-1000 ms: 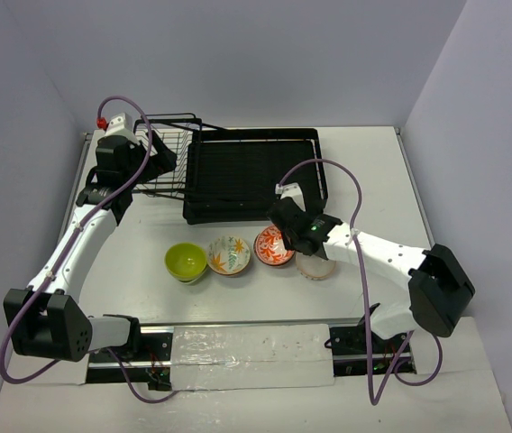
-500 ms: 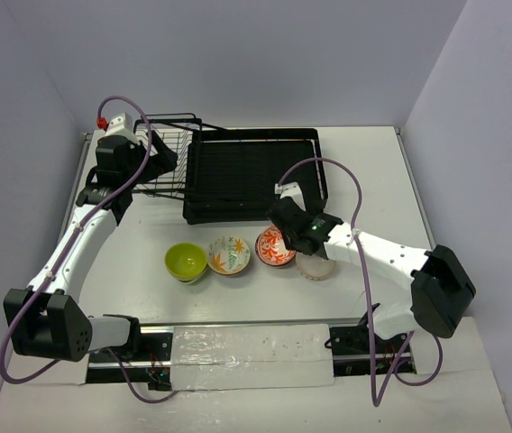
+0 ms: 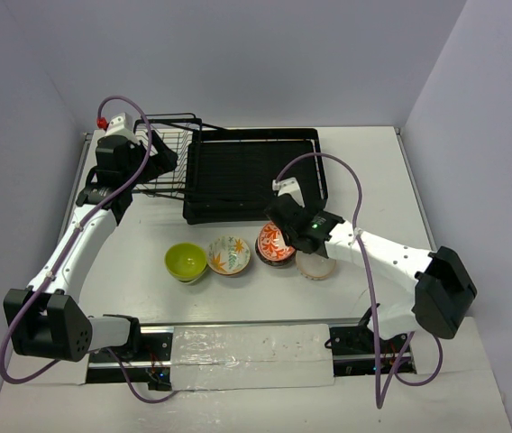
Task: Load the bowls into the dish rack
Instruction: Pick up the bowl from the bowl, then insert the bowl into the dish rack.
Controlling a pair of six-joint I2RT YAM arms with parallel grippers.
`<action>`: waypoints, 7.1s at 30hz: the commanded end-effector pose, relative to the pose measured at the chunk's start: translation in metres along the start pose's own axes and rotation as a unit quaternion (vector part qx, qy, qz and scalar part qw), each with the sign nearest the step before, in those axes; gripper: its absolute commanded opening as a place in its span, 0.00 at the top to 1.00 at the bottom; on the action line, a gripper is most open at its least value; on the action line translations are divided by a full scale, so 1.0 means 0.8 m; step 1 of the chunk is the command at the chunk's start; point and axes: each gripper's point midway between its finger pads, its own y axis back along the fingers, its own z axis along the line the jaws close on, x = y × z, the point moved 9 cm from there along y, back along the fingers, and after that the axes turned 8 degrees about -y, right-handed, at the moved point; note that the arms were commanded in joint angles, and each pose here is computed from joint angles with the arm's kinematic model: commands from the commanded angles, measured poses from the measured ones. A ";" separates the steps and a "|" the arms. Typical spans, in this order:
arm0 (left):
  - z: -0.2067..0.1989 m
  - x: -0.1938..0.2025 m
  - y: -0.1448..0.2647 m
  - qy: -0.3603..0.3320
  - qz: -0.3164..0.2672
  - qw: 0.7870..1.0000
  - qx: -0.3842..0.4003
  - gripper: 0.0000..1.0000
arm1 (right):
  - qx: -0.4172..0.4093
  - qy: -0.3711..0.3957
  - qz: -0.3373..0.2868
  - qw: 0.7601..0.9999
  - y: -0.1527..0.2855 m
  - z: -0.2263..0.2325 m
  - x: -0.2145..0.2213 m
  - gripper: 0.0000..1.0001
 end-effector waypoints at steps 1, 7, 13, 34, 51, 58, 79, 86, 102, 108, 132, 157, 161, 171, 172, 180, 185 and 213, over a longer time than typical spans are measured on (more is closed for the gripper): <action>-0.012 -0.025 0.012 0.000 -0.031 0.999 0.018 0.02 | -0.018 -0.026 -0.070 0.997 0.032 0.004 -0.044 1.00; -0.013 -0.026 0.013 0.001 -0.033 0.999 0.022 0.02 | -0.042 -0.025 -0.087 0.995 0.051 0.003 -0.054 1.00; -0.013 -0.026 0.014 0.002 -0.033 0.999 0.022 0.02 | -0.023 -0.028 -0.114 0.993 0.061 -0.008 -0.064 1.00; -0.013 -0.028 0.016 0.000 -0.035 0.999 0.020 0.02 | 0.018 0.019 -0.246 0.969 0.096 -0.015 -0.150 1.00; -0.014 -0.029 0.018 0.000 -0.037 0.999 0.021 0.02 | 0.074 0.076 -0.317 0.942 0.054 -0.016 -0.225 1.00; -0.014 -0.028 0.017 0.001 -0.035 0.999 0.021 0.02 | 0.092 0.117 -0.315 0.937 0.013 -0.019 -0.247 1.00; -0.015 -0.024 0.013 0.005 -0.023 0.999 0.027 0.02 | 0.122 0.195 -0.382 0.895 -0.066 -0.005 -0.300 1.00; -0.015 -0.025 0.014 0.004 -0.022 0.999 0.026 0.02 | 0.114 0.217 -0.412 0.877 -0.082 0.005 -0.319 1.00; -0.015 -0.022 0.009 0.006 -0.013 1.000 0.027 0.01 | 0.115 0.258 -0.448 0.848 -0.109 -0.003 -0.332 1.00; -0.014 -0.022 0.005 0.005 -0.007 1.000 0.022 0.01 | 0.109 0.273 -0.457 0.839 -0.115 -0.015 -0.334 1.00; -0.003 -0.028 -0.001 0.027 0.002 0.999 0.031 0.05 | 0.081 0.330 -0.505 0.793 -0.152 -0.017 -0.324 1.00; 0.000 -0.037 0.005 0.041 -0.001 0.997 0.058 0.09 | 0.086 0.347 -0.546 0.758 -0.204 -0.027 -0.296 1.00; -0.001 -0.038 0.006 0.043 -0.001 0.997 0.063 0.09 | 0.081 0.347 -0.547 0.758 -0.206 -0.024 -0.292 1.00; -0.002 -0.039 0.007 0.045 -0.002 0.997 0.069 0.09 | 0.064 0.359 -0.547 0.753 -0.223 -0.012 -0.279 1.00; -0.002 -0.040 0.007 0.046 -0.001 0.996 0.070 0.09 | 0.064 0.359 -0.547 0.753 -0.225 -0.012 -0.277 1.00; -0.001 -0.041 0.006 0.050 -0.001 0.996 0.076 0.10 | 0.060 0.362 -0.546 0.753 -0.235 -0.008 -0.275 1.00; 0.000 -0.042 0.004 0.051 0.000 0.995 0.080 0.10 | 0.054 0.364 -0.541 0.756 -0.241 -0.005 -0.270 1.00; -0.002 -0.045 0.011 0.051 -0.008 0.995 0.089 0.10 | 0.003 0.363 -0.516 0.776 -0.243 0.007 -0.259 0.96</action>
